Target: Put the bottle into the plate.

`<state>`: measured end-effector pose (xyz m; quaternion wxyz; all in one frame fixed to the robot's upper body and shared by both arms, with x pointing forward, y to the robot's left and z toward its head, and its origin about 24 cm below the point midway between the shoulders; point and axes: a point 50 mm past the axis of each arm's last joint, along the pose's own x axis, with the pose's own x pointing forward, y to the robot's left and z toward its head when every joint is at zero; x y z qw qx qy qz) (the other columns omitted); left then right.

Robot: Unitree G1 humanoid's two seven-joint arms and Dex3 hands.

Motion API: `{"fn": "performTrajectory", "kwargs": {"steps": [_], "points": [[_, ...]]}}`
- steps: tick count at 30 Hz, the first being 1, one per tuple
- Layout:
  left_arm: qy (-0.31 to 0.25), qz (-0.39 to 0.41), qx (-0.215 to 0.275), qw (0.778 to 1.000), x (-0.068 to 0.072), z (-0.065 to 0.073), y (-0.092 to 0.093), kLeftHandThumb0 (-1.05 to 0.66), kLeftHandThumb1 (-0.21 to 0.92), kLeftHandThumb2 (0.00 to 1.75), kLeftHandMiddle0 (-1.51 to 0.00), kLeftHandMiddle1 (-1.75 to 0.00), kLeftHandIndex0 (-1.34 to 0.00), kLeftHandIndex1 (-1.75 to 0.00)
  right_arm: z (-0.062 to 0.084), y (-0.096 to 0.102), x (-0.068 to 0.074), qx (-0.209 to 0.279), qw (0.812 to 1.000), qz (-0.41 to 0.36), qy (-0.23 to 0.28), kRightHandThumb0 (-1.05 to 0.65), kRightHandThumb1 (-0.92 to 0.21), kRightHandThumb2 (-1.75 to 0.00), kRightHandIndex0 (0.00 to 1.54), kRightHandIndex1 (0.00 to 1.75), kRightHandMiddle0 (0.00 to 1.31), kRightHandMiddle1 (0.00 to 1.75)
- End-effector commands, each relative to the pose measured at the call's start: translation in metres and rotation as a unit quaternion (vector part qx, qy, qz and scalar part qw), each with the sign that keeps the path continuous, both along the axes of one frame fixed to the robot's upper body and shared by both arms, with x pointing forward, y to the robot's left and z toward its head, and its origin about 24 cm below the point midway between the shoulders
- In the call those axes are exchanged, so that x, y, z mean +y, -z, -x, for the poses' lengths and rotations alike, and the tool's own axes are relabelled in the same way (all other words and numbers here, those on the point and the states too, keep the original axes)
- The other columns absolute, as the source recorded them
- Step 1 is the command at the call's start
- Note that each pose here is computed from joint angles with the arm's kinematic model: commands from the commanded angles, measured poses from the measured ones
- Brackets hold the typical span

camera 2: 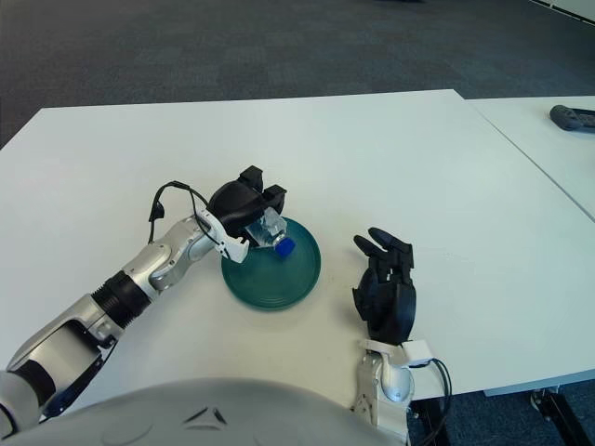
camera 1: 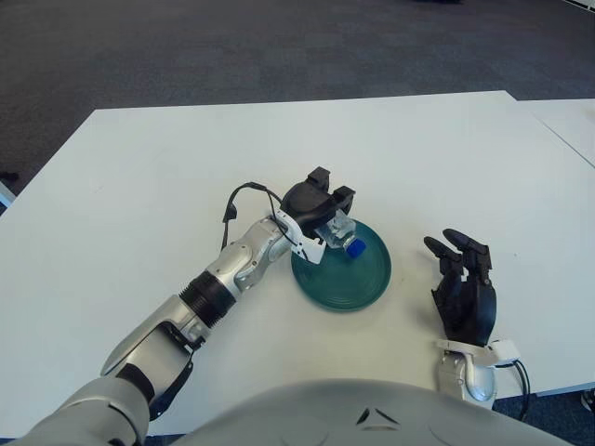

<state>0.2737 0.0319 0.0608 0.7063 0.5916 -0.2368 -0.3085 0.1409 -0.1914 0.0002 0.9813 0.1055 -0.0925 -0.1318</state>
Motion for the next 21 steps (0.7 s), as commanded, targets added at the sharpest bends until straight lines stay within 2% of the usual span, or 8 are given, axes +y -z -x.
{"fn": "performTrajectory", "kwargs": {"steps": [1, 8, 16, 21], "points": [[-0.001, 0.004, -0.010, 1.000, -0.002, 0.002, -0.003, -0.49, 0.27, 1.37, -1.14, -1.75, -0.65, -1.75, 0.004, 0.024, -0.016, 0.075, 0.997, 0.005, 0.007, -0.63, -0.92, -0.72, 0.55, 1.21, 0.30, 1.30], [0.007, -0.010, -0.012, 1.000, -0.004, 0.011, 0.003, -0.49, 0.25, 1.39, -1.16, -1.75, -0.66, -1.75, 0.003, 0.021, -0.018, 0.056, 0.998, 0.010, 0.001, -0.61, -0.92, -0.75, 0.59, 1.23, 0.33, 1.31], [0.016, -0.026, -0.017, 0.999, -0.006, 0.019, 0.008, -0.49, 0.25, 1.39, -1.15, -1.75, -0.66, -1.75, 0.001, 0.019, -0.018, 0.058, 0.998, 0.003, -0.002, -0.59, -0.91, -0.79, 0.62, 1.26, 0.35, 1.32], [0.032, -0.035, -0.010, 0.999, -0.011, 0.035, 0.017, -0.49, 0.26, 1.38, -1.14, -1.75, -0.65, -1.75, -0.002, 0.021, -0.017, 0.065, 0.998, 0.003, -0.008, -0.60, -0.92, -0.77, 0.61, 1.27, 0.33, 1.31]]}}
